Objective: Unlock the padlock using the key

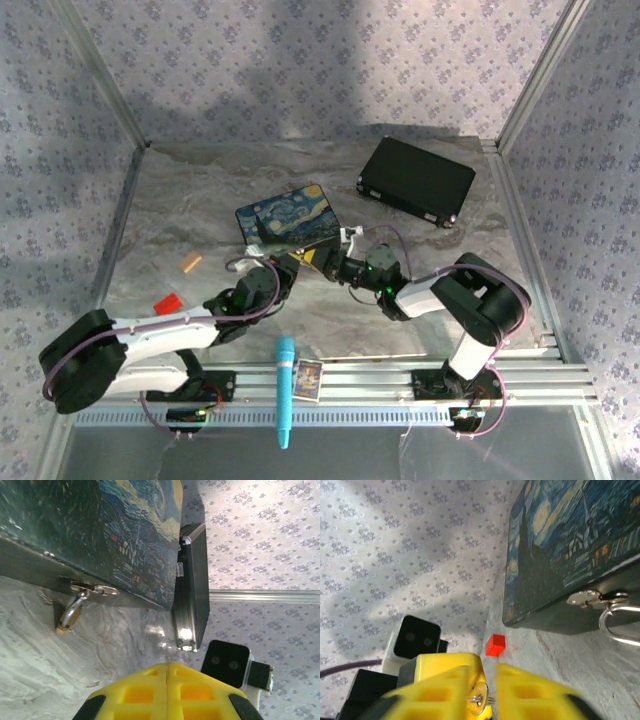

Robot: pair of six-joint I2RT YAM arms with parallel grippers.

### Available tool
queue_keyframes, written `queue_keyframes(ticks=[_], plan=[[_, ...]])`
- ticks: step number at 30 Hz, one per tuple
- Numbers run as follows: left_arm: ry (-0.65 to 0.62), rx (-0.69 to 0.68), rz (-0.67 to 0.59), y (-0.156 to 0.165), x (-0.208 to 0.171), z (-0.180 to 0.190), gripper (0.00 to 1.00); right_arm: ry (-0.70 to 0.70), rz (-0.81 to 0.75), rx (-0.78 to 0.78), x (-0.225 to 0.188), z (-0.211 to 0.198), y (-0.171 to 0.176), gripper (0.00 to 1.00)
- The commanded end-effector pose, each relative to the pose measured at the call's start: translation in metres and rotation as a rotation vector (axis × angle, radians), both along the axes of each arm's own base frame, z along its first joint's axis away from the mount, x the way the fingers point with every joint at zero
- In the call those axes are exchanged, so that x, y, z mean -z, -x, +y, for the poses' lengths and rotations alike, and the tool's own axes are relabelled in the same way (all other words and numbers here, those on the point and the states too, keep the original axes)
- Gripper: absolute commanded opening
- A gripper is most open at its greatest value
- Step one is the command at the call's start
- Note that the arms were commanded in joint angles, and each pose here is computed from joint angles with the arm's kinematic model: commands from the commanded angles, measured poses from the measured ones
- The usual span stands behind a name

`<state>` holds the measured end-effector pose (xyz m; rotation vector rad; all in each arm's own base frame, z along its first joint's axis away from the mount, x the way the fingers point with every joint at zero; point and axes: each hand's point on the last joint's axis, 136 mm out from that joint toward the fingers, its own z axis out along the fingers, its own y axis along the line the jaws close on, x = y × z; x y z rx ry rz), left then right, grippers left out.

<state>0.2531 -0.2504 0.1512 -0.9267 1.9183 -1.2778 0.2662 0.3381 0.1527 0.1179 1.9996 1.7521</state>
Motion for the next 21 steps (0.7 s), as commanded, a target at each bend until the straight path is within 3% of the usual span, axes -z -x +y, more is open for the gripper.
queue_keyframes(ticks=[1,3,6,8,11,14,15,16,18,21], plan=[[-0.237,0.064,-0.080,-0.004,-0.031,0.002,0.00,0.047,-0.045,-0.054,-0.009,-0.012,-0.001,0.99],[-0.415,0.133,-0.139,-0.005,-0.050,0.001,0.00,0.177,-0.003,-0.006,0.002,-0.038,-0.010,0.99],[-0.637,0.243,-0.193,-0.007,-0.071,-0.001,0.00,0.451,-0.097,0.078,0.003,-0.078,-0.013,0.99],[-0.739,0.329,-0.221,-0.005,-0.077,-0.007,0.00,0.626,-0.160,0.145,-0.007,-0.104,-0.014,0.99],[-0.848,0.483,-0.300,-0.002,-0.085,-0.024,0.00,0.769,-0.270,0.194,-0.032,-0.132,-0.015,0.99],[-0.997,0.577,-0.296,-0.003,-0.083,-0.026,0.00,0.938,-0.278,0.173,-0.033,-0.152,-0.014,0.99],[-1.021,0.612,-0.311,-0.002,-0.084,-0.029,0.00,1.009,-0.272,0.169,-0.030,-0.159,-0.013,0.97],[-1.029,0.631,-0.324,-0.002,-0.085,-0.032,0.00,1.062,-0.278,0.177,-0.029,-0.163,-0.013,0.86],[-1.004,0.669,-0.379,0.000,-0.092,-0.041,0.00,1.121,-0.302,0.186,-0.028,-0.170,-0.010,0.96],[-0.891,0.746,-0.448,0.005,-0.102,-0.054,0.00,1.052,-0.377,0.140,-0.033,-0.162,-0.006,0.99]])
